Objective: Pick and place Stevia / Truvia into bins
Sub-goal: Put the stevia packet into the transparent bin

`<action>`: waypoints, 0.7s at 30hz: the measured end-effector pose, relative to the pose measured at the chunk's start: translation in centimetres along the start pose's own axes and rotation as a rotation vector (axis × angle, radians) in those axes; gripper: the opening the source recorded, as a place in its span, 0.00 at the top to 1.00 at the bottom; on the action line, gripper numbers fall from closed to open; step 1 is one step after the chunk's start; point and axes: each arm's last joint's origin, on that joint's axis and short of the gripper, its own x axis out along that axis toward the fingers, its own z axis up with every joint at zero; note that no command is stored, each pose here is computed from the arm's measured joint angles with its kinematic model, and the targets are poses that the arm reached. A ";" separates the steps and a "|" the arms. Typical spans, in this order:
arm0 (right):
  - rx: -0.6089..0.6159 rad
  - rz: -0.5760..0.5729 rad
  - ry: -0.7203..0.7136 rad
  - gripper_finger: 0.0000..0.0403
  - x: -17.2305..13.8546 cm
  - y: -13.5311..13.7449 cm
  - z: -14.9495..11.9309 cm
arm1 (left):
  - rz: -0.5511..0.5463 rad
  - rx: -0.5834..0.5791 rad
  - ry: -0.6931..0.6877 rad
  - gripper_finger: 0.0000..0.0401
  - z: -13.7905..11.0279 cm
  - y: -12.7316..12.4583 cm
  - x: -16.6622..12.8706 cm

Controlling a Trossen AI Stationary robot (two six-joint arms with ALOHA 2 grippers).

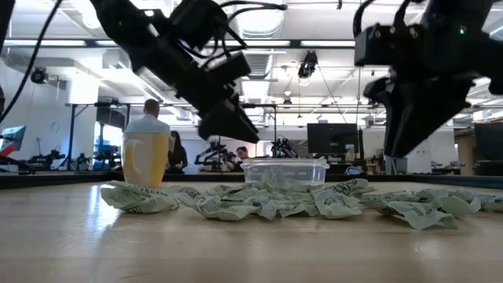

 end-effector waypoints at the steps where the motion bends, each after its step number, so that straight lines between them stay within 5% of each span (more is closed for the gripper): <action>1: 0.002 0.009 -0.009 0.80 0.3 0.0 -0.2 | -0.012 -0.012 0.010 0.64 0.1 0.0 -0.6; 10: -0.063 0.146 -0.115 0.78 1.1 0.7 0.1 | -0.114 -0.029 0.047 0.64 0.6 -1.4 -4.5; 21: -0.068 0.161 -0.114 0.79 3.3 1.1 -0.4 | -0.191 0.042 0.034 0.64 1.0 -3.7 -6.7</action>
